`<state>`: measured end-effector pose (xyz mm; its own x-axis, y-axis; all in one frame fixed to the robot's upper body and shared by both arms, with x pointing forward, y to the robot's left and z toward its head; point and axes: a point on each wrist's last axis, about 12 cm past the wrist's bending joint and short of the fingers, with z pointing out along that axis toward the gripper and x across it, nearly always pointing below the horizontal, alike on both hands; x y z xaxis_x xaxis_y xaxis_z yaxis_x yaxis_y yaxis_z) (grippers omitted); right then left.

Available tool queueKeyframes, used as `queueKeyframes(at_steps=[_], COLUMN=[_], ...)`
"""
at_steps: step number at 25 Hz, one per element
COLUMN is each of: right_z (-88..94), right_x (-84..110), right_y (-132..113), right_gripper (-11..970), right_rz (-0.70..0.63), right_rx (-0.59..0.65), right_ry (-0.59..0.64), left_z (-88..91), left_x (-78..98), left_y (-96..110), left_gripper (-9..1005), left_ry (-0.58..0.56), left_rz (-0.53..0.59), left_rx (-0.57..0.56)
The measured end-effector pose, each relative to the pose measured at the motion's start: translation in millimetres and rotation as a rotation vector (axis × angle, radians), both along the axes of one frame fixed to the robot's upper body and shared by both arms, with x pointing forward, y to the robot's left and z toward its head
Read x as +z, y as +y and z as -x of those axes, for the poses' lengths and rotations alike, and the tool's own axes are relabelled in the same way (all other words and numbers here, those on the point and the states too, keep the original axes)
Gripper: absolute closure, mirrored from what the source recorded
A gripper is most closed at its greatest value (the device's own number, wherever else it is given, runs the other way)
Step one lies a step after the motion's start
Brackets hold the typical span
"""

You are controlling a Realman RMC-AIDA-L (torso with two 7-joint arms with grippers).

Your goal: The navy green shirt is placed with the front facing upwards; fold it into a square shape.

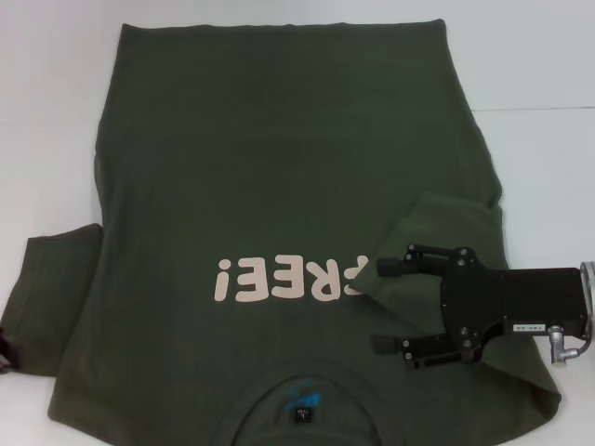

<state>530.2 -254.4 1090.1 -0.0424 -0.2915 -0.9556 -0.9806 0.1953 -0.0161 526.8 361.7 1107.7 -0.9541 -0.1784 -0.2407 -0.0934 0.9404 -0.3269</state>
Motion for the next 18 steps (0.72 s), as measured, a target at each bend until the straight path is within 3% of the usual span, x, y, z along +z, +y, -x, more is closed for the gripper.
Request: queueKeyframes(at_steps=[18], right_z=[-2.8], right_x=[1.6], right_y=[1.9], right_gripper=[84], right_rz=[0.002], right_rx=[0.002], right_ry=[-0.010], left_z=[-7.0], left_x=[4.6], left_y=[-10.1], left_gripper=[954], left_ry=[-0.015], left_rz=[-0.011], left_rx=[-0.036])
